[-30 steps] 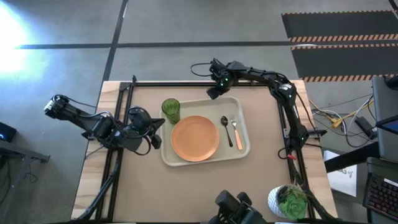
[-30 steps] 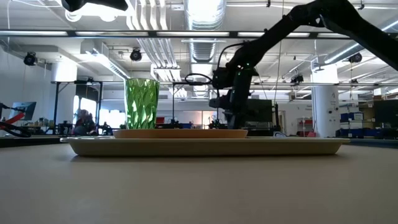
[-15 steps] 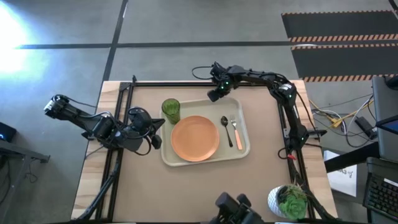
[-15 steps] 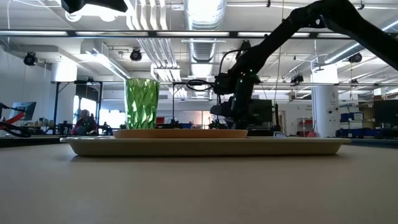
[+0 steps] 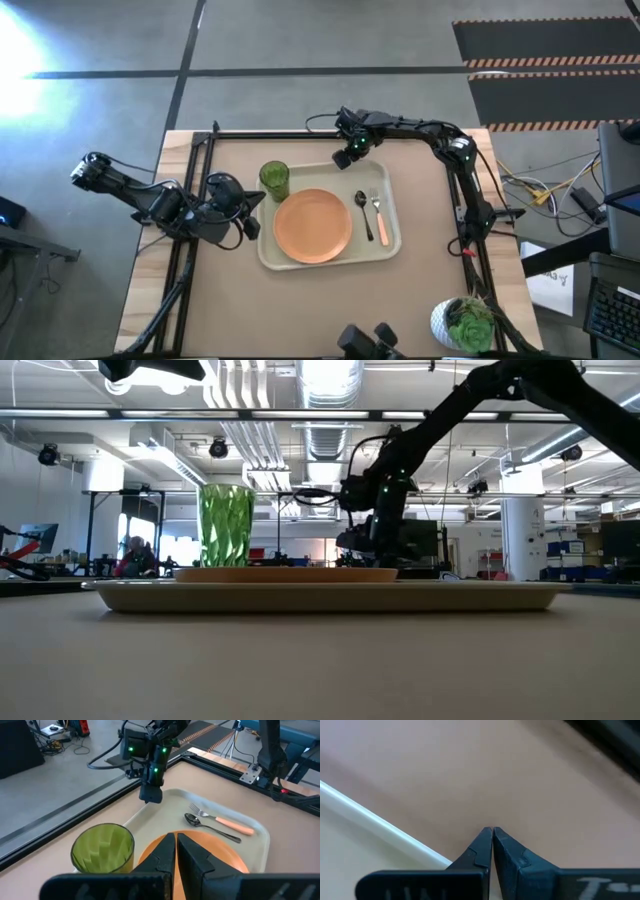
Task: Pick and place plate/cup/fork/spoon on tray
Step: Move the light brown serving tray to the middle of the table
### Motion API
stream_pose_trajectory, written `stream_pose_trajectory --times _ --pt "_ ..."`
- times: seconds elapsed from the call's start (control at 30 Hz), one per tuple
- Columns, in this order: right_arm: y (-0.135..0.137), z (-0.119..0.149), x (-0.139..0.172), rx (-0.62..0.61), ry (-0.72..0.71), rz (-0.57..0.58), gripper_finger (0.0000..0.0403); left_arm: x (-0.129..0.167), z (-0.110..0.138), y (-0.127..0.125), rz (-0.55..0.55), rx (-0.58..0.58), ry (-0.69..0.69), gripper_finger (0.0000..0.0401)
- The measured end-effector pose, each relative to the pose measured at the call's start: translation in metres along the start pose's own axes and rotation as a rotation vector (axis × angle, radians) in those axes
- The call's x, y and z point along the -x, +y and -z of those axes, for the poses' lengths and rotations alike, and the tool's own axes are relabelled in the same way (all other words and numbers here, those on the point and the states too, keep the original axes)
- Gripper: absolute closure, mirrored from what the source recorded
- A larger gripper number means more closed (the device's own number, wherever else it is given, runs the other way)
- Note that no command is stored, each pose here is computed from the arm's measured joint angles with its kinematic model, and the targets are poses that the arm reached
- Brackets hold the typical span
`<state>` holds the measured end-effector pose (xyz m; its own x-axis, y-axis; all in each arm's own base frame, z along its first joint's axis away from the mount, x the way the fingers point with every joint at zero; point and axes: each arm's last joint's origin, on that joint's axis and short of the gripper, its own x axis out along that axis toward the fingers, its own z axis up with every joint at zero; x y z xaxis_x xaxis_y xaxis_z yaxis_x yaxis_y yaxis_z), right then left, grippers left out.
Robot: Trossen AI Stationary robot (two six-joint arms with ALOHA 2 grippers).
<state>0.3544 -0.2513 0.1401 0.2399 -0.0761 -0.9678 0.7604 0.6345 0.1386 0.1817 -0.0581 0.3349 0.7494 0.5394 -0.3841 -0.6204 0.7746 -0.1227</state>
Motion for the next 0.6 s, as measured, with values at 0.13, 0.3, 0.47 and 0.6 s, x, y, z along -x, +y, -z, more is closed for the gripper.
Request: stream_pose_trajectory --times 0.13,0.3,0.47,0.6 --pt "0.012 0.005 -0.001 0.026 0.007 0.007 0.0394 0.0 0.0 0.0 0.001 -0.001 0.002 0.0401" --pt "0.025 0.009 -0.003 0.045 0.014 0.006 0.0394 0.0 0.001 0.0 0.011 -0.002 0.011 0.0401" --pt "0.037 0.016 -0.004 0.065 0.033 0.023 0.0394 0.0 0.001 -0.001 0.019 -0.002 0.018 0.0401" --pt "0.044 0.022 -0.005 0.073 0.058 0.048 0.0394 0.0 0.001 -0.001 0.029 -0.002 0.026 0.0401"
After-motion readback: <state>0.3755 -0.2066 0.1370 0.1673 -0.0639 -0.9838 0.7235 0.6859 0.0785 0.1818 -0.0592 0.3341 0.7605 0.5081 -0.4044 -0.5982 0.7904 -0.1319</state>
